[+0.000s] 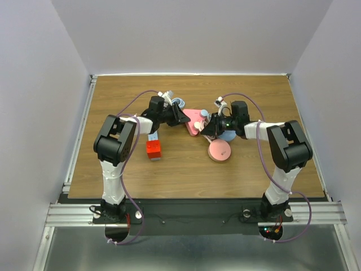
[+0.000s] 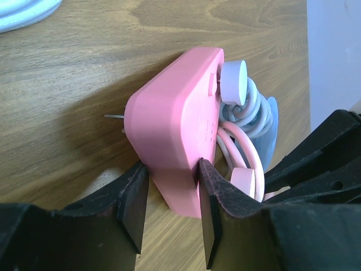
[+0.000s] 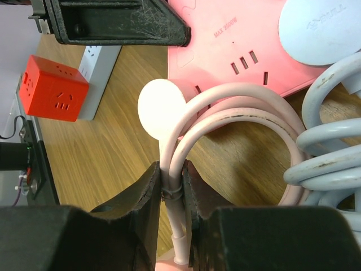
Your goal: Insert the plug
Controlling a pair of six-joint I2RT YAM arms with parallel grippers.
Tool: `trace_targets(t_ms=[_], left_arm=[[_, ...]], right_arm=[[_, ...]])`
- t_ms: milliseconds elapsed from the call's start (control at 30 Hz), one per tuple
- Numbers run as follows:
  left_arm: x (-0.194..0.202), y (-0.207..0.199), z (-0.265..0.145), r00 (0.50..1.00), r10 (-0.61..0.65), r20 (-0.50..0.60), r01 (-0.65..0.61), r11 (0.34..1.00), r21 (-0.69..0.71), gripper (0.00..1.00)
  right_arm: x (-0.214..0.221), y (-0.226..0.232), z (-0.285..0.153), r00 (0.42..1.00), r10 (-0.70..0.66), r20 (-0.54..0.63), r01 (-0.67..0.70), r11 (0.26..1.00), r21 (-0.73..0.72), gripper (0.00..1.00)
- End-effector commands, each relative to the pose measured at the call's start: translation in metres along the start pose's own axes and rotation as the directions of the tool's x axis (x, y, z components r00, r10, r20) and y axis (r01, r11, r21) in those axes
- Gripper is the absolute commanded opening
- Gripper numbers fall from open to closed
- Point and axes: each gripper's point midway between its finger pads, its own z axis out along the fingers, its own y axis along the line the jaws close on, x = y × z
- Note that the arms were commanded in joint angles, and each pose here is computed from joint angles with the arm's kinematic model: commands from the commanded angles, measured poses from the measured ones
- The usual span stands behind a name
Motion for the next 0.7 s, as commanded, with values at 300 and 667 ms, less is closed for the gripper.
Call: trace_targets(t_ms=[300,667], left_arm=[[0.033,0.056,0.0,0.972,0.07,-0.226,-0.087,0.994,-0.066,0.0],[0.033,0.078,0.004,0.923,0.145,-0.355,-0.174,0.984,-0.051,0.0]], right_arm=[[0.011,-0.091,-0.024,0.996,0.086,-0.003,-0.078,0.918,0.389,0.01],[0.004,-0.103,-0.031,0.995,0.095,0.031,-0.099,0.876,0.471,0.0]])
